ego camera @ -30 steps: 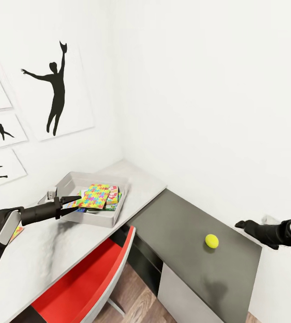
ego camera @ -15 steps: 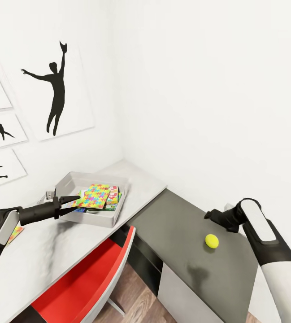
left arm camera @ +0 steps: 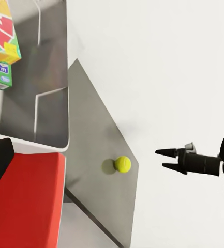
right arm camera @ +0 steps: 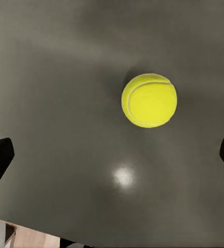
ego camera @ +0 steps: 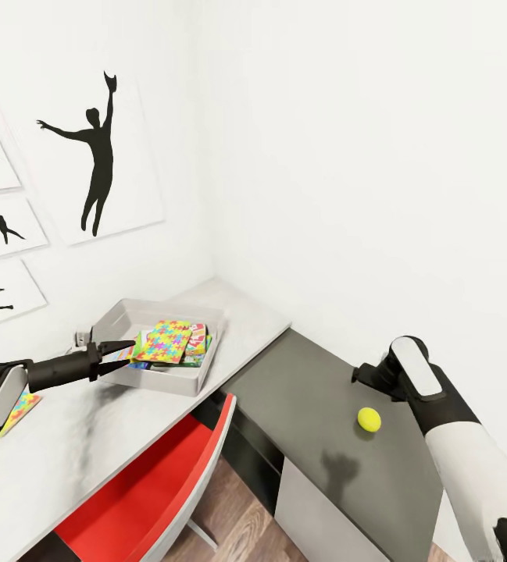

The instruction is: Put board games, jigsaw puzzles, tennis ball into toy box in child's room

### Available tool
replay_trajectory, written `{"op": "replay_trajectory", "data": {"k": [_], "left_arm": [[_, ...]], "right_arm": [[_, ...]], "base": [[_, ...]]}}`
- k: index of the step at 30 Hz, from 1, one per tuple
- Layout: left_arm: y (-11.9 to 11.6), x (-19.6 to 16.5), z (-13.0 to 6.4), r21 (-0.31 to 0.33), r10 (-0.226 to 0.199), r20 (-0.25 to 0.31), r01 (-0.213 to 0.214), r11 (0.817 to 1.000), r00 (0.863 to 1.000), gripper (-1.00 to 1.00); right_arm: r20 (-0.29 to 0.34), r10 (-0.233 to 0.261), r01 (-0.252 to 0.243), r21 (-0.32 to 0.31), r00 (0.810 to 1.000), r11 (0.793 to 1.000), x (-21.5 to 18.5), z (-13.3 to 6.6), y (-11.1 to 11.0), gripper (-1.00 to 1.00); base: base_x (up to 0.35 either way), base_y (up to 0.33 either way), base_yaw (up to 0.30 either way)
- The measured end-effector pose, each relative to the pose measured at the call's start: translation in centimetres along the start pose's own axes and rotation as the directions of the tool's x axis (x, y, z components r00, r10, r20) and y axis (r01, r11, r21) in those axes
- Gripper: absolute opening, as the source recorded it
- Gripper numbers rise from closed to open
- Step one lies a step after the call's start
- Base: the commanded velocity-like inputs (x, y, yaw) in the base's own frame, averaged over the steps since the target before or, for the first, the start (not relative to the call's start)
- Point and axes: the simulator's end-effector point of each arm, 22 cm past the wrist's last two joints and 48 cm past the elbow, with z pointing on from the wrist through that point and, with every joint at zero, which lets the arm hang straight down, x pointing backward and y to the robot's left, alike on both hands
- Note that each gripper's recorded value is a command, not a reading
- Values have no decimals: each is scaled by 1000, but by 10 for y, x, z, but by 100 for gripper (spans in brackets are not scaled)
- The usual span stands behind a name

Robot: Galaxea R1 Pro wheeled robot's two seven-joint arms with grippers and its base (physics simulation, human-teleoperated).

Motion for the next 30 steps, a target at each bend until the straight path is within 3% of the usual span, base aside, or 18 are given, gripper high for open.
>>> {"op": "replay_trajectory", "data": {"k": [6,9,12,17,23,30], "left_arm": [[-1,-2,-2,4,1,3,-1,1000,1000,100],[-9,-5,-8,39,7,8,-7,999,1000,100],[-34,-13,-28,148,25,16,-27,989,1000,100],[-57,-19,-64,265,47,23,-51,963,999,100],[-64,-21,-84,313,66,32,-73,947,997,100],[-62,-19,-88,333,60,26,-65,941,998,100]], "right_arm": [[5,11,-11,20,1000,1000,-5,2,-7,100],[6,11,-11,23,1000,1000,-6,2,-8,100],[7,12,-12,25,1000,1000,-7,2,-9,100],[1,12,-12,23,1000,1000,-5,5,-6,100],[-6,12,-12,28,1000,1000,-3,10,-7,100],[-7,18,-18,38,1000,999,-4,15,-11,100]], "base": [[0,0,0],[0,0,0],[0,0,0],[0,0,0],[0,0,0],[0,0,0]]}}
